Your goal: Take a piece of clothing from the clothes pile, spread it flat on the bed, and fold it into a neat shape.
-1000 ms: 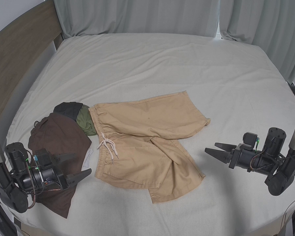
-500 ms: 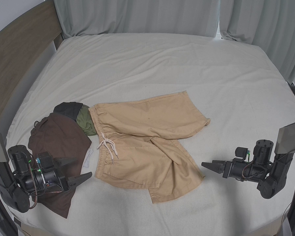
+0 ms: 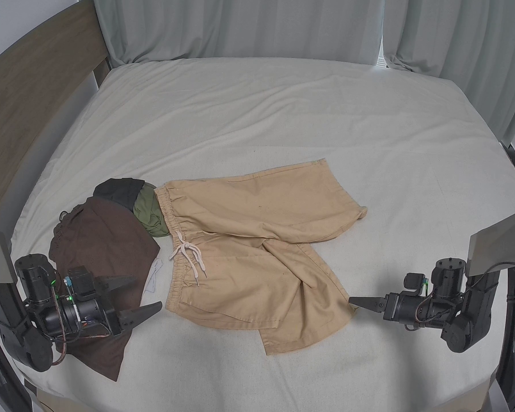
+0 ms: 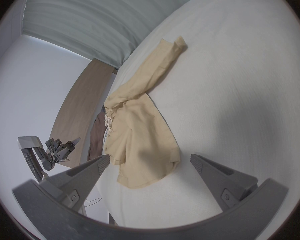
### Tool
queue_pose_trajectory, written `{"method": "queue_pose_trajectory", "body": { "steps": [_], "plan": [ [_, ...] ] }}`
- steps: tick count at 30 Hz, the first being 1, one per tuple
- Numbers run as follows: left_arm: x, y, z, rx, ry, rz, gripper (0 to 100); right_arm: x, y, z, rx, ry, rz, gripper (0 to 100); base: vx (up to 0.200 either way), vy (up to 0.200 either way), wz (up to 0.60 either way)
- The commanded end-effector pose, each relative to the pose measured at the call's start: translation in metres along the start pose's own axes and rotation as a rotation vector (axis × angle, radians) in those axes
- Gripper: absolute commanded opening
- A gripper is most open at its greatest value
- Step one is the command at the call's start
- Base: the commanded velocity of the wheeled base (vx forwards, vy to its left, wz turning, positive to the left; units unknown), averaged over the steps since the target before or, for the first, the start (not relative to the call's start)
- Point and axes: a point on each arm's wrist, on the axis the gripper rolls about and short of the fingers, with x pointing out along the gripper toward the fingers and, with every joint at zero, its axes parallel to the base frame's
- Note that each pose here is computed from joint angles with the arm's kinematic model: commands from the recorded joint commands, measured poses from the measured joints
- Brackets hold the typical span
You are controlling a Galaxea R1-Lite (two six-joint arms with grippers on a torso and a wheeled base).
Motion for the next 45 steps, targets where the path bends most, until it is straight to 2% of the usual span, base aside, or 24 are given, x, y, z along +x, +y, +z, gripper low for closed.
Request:
{"method": "queue_pose_trajectory", "body": {
  "steps": [1, 11, 15, 30, 34, 39, 45],
  "plan": [
    [0.0, 0.0, -0.001, -0.003, 0.002, 0.001, 100, 0.005, -0.01, -0.009, 0.031, 0.031, -0.019, 100, 0.0, 0.0, 0.0],
    [0.0, 0.0, -0.001, -0.002, 0.004, -0.002, 100, 0.013, -0.011, -0.02, 0.043, 0.076, -0.016, 100, 0.0, 0.0, 0.0],
    [0.0, -0.001, -0.001, -0.001, 0.005, -0.004, 100, 0.022, -0.008, -0.026, 0.073, 0.102, 0.0, 100, 0.0, 0.0, 0.0],
    [0.001, -0.001, -0.003, -0.003, 0.011, -0.007, 100, 0.04, 0.011, -0.021, 0.14, 0.102, 0.07, 100, 0.0, 0.0, 0.0],
    [0.002, -0.001, -0.004, -0.006, 0.014, -0.008, 100, 0.032, 0.025, -0.005, 0.129, 0.051, 0.103, 100, 0.0, 0.0, 0.0],
    [0.003, 0.0, -0.004, -0.007, 0.016, -0.009, 100, 0.015, 0.043, 0.015, 0.172, -0.014, 0.141, 100, 0.0, 0.0, 0.0],
    [0.002, 0.0, -0.005, -0.007, 0.018, -0.01, 100, 0.005, 0.04, 0.021, 0.192, -0.045, 0.125, 100, 0.0, 0.0, 0.0]
  ]
}}
